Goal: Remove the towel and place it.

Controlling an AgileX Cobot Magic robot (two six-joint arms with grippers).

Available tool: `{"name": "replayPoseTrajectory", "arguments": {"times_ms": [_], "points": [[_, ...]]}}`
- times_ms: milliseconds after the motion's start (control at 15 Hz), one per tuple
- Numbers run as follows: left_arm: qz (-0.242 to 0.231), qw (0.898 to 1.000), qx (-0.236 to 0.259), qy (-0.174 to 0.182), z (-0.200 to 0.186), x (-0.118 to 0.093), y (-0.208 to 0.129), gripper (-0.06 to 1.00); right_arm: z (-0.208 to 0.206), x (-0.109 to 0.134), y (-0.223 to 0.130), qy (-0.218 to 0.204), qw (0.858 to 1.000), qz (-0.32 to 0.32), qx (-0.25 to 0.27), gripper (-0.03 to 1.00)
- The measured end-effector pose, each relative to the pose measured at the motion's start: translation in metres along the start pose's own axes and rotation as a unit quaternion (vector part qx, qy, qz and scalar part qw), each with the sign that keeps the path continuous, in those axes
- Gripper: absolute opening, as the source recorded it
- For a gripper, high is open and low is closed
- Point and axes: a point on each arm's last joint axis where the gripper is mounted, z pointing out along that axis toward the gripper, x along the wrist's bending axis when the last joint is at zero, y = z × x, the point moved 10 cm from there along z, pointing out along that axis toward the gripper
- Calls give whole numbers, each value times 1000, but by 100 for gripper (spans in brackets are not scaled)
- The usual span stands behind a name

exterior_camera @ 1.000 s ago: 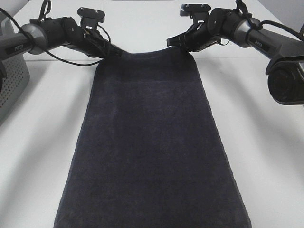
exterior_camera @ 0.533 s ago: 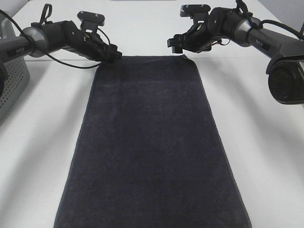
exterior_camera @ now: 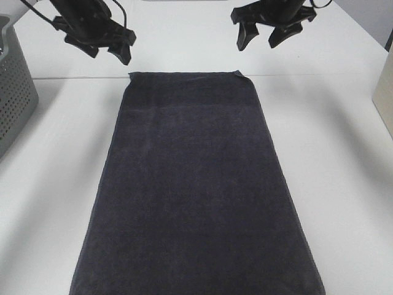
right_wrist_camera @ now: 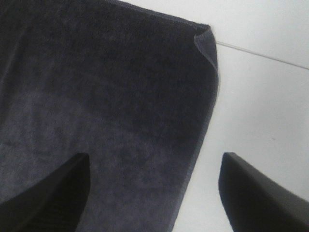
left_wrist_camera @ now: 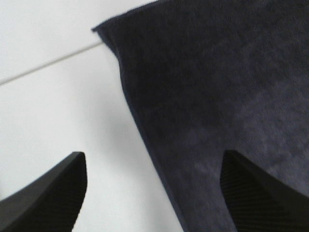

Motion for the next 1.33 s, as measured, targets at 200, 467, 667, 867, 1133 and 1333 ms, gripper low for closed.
{"name": "replayPoseTrajectory", "arguments": {"times_ms": [200,467,667,867,1133,1333], "points": [[-34,999,6,33,-64,12,4,73,-62,-1,15,-10,999,9,-44,72],[-124,987,-52,84,-137,94,11,73,-120,-42,22,5,992,79,-97,68],[-167,978,-68,110,-168,137,0,73,-156,-53,15,-7,989,91,-112,66],[-176,978,-35,109,-207,122,-44,73,-182,-33,-45,2,993,102,-52,66],[-179,978,-20,107,-261,85,-118,73,-229,-2,-140,6,993,118,-16,66],[-175,976,-64,113,-311,54,-175,73,-260,22,-222,6,993,119,-20,66]]}}
